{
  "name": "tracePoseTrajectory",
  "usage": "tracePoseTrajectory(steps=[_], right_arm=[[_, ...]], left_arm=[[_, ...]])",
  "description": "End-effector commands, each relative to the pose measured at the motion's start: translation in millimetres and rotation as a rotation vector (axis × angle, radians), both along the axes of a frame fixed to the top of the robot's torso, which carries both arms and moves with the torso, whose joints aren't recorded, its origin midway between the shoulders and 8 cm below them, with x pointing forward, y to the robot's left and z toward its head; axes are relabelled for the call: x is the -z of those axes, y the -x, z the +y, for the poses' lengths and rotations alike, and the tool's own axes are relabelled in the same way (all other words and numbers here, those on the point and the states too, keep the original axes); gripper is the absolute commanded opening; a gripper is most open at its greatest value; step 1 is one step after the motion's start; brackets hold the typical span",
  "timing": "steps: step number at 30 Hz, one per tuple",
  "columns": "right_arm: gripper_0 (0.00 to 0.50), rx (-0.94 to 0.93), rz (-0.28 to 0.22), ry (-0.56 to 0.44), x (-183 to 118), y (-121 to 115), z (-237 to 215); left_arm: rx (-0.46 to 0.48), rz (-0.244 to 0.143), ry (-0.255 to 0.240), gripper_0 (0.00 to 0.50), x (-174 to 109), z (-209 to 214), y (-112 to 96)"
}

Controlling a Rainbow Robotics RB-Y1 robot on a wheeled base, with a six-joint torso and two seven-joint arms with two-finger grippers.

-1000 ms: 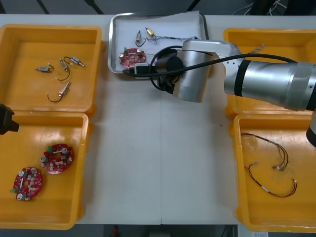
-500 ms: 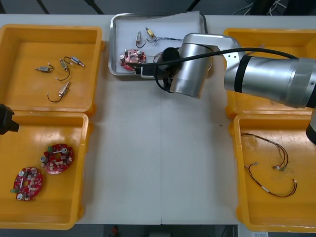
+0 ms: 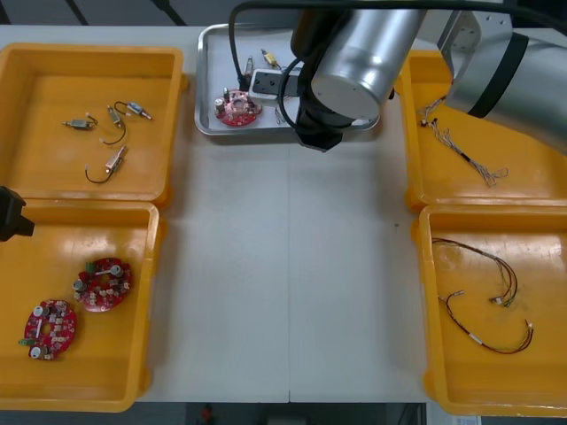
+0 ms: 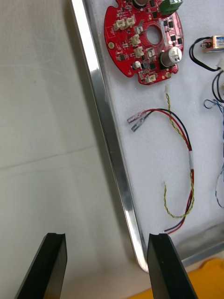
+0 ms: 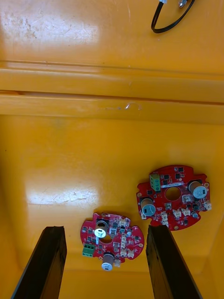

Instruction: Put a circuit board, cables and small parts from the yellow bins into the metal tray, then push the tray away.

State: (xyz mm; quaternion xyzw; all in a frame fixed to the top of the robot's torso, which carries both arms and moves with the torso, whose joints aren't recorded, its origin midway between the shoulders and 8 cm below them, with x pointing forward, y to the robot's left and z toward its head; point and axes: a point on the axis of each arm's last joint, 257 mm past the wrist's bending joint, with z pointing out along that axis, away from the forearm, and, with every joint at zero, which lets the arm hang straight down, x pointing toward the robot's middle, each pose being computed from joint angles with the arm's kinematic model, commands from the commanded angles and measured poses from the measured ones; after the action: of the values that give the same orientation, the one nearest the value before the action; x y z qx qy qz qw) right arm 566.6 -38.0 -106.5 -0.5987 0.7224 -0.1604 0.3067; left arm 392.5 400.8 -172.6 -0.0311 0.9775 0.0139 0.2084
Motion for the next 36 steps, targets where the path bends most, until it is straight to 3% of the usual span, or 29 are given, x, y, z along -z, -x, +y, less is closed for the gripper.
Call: tracePoseTrajectory(steps=[1,16,24,36], right_arm=[[0.500,0.081,0.016,-0.124,-39.2,9.3,-26.2],[0.500,0.487,0.152,-0.288,-41.9,48.2,-153.4],[0.500,0.716,0.254,-0.423,-40.8,73.4,-219.2],[0.500,0.972,0.307,-0.551,-28.4,114.8,-309.9]], left_arm=[[0.007,0.015,-0.044,0.500,-2.4,13.5,5.5],[0.007,0.015,-0.044,0.500,-2.4,13.5,5.5],[0.007,0.015,-0.044,0.500,-2.4,13.5,5.5],[0.007,0.015,-0.044,0.500,-2.4,13.5,5.5]])
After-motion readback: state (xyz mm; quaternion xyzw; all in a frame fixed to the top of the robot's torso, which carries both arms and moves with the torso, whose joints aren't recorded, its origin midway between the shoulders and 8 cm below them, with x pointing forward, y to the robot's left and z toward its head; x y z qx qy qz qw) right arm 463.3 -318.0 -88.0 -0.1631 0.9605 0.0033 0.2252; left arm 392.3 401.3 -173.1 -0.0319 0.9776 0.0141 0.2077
